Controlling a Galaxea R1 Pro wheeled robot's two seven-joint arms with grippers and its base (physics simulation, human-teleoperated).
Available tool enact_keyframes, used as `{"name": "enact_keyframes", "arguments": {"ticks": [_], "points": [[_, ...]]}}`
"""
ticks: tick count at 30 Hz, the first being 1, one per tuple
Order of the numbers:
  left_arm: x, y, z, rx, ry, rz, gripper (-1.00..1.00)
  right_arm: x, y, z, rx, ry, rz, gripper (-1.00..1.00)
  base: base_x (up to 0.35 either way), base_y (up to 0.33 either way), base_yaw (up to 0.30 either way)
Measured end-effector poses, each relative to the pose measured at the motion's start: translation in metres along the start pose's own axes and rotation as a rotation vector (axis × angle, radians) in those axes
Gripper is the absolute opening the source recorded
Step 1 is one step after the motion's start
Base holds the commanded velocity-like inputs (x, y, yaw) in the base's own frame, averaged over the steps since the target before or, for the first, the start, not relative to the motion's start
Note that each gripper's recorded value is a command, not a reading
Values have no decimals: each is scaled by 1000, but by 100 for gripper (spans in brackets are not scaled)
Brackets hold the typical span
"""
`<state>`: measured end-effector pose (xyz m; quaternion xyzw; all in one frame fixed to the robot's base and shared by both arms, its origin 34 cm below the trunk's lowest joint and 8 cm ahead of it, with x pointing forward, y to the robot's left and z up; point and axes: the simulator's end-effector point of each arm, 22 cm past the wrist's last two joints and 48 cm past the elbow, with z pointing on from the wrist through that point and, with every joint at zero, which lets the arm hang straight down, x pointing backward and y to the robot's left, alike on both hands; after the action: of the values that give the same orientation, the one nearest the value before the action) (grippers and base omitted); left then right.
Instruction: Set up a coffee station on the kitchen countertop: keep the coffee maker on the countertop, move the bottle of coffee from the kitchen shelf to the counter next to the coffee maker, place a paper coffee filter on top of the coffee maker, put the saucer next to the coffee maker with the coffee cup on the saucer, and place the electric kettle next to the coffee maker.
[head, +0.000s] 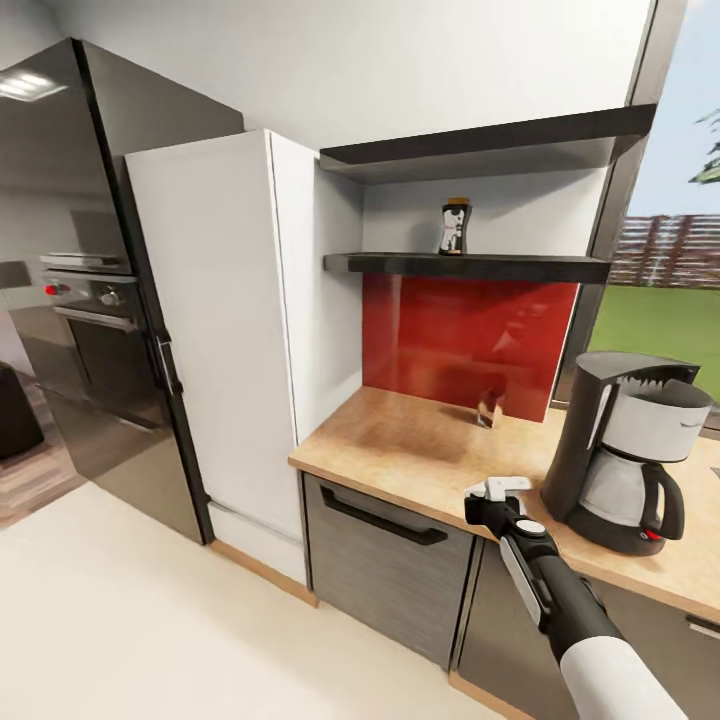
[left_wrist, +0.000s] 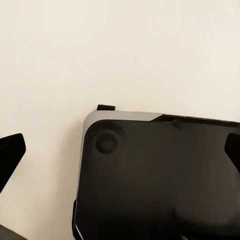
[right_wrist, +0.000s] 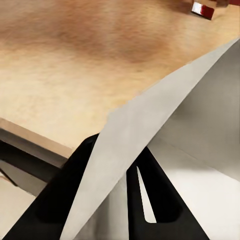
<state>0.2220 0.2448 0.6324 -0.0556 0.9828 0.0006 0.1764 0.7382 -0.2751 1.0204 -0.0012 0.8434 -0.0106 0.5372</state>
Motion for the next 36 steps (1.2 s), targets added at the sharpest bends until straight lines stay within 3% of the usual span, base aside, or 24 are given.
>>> {"name": "enact_keyframes", "arguments": {"ticks": [36], "points": [[-1, -1, 0, 2, -1, 0, 100, 1, 0, 0, 0, 2, 0, -100, 84, 291, -260]]}}
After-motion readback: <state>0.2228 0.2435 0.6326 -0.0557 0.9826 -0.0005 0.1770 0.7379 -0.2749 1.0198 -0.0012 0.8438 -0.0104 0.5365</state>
